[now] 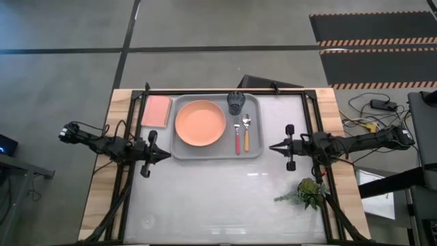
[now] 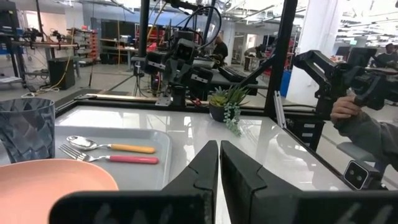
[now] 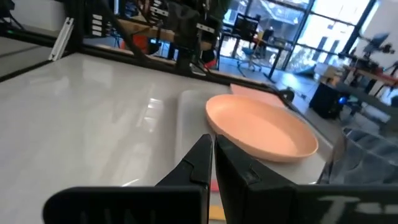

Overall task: Pick and place plate/cup/fork/spoon on tray
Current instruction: Return to Home Position

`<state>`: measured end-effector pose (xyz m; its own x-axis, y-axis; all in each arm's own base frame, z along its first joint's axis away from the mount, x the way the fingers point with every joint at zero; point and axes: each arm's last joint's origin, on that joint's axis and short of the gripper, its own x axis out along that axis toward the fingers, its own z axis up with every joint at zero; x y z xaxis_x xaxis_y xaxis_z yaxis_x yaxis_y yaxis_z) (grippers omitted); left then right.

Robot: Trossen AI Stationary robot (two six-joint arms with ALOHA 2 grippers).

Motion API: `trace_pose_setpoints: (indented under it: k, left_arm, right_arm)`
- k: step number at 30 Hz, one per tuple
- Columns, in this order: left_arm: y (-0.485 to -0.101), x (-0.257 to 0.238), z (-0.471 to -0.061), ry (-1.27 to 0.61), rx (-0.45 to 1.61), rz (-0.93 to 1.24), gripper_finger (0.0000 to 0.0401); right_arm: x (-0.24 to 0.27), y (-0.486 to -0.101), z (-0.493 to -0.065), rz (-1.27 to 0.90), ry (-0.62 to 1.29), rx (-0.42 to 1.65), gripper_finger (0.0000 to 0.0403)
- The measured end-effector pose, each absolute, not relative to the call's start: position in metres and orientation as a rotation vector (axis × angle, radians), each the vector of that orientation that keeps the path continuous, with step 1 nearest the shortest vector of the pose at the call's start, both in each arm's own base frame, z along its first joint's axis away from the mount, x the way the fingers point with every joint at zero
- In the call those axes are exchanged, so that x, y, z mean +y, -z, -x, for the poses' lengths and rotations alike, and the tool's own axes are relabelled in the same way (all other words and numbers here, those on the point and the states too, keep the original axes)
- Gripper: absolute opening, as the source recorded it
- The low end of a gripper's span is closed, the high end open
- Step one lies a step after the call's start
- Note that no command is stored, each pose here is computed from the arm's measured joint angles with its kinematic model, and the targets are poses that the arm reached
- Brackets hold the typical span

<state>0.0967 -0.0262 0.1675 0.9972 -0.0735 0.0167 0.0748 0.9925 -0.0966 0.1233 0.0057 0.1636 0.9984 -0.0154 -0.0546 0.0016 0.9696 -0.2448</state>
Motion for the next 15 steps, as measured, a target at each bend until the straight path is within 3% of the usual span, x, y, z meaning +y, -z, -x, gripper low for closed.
trace_pose_setpoints:
  k: [8,15]
  left_arm:
    - [-0.1673,-0.0262,-0.0967,0.074,-0.013,0.099,0.0]
    - [-0.1672,-0.0262,-0.0967,0.075,-0.013,0.099,0.0]
  right_arm:
    - [0.0057,-0.1625,-0.1237,0.198,0.01,0.066,0.0009]
    - [0.0057,-0.1603,-0.1236,0.31,0.002,0.089,0.0009]
